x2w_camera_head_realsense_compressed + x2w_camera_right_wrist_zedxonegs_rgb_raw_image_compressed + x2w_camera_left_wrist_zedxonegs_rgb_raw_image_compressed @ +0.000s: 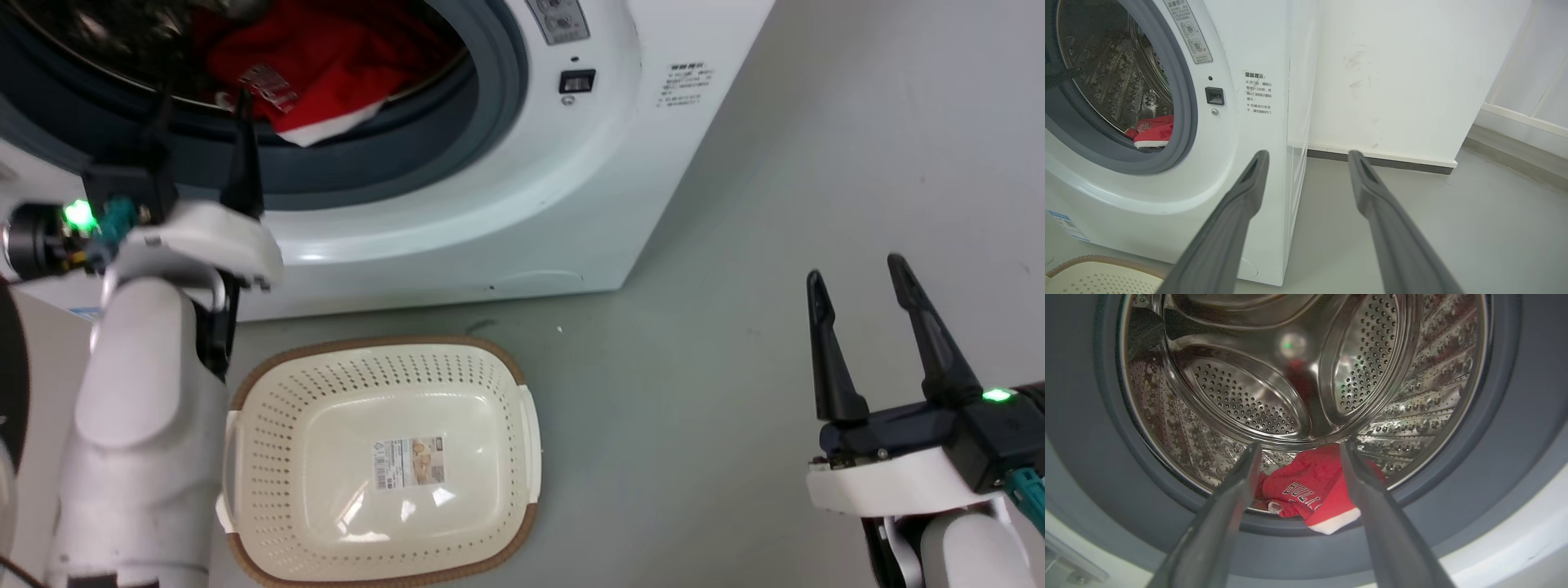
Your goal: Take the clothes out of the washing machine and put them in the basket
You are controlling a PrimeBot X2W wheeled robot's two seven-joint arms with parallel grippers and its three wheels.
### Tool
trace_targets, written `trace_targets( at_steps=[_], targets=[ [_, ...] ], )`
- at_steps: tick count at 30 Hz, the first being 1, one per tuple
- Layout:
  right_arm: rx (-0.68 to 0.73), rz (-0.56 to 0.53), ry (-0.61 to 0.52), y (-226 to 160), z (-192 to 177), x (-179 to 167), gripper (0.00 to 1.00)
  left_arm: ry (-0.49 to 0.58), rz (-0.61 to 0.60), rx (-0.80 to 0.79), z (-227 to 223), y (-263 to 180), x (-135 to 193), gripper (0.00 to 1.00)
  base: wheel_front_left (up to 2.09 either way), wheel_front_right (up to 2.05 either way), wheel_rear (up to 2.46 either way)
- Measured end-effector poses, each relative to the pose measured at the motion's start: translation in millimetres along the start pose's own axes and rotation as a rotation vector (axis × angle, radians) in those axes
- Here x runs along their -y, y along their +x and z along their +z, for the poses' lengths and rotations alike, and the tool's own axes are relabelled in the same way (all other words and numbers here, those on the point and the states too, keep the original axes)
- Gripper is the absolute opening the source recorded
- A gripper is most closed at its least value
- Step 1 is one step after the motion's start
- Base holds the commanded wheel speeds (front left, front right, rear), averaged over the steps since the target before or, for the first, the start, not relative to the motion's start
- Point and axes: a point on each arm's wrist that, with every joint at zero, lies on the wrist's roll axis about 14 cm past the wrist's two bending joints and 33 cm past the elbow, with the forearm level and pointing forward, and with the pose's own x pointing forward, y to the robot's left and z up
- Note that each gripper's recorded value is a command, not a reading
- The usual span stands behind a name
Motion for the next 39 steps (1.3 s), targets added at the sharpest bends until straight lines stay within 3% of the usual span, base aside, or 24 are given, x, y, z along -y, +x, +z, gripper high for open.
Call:
trace_targets(
  at_steps=[9,16,20,23,26,39],
  targets=[
    [-0.035,-0.032,0.005,21,-23,14,1.00,0.066,-0.075,-0.050,-26,78,10,1.00,0.00,0.00,0.00],
    [-0.080,-0.055,0.005,33,-49,24,1.00,0.102,-0.098,-0.184,-65,123,10,1.00,0.00,0.00,0.00],
    [-0.102,-0.062,0.012,37,-60,27,1.00,0.068,-0.098,-0.261,-87,139,13,1.00,0.00,0.00,0.00],
    [-0.113,-0.065,0.012,37,-65,28,1.00,0.076,-0.109,-0.306,-98,145,16,1.00,0.00,0.00,0.00],
    [-0.121,-0.071,0.013,39,-70,31,1.00,-0.009,-0.089,-0.398,-117,152,18,1.00,0.00,0.00,0.00],
    [-0.145,-0.084,0.017,41,-83,36,1.00,-0.088,-0.107,-0.741,-160,149,29,1.00,0.00,0.00,0.00]
  ],
)
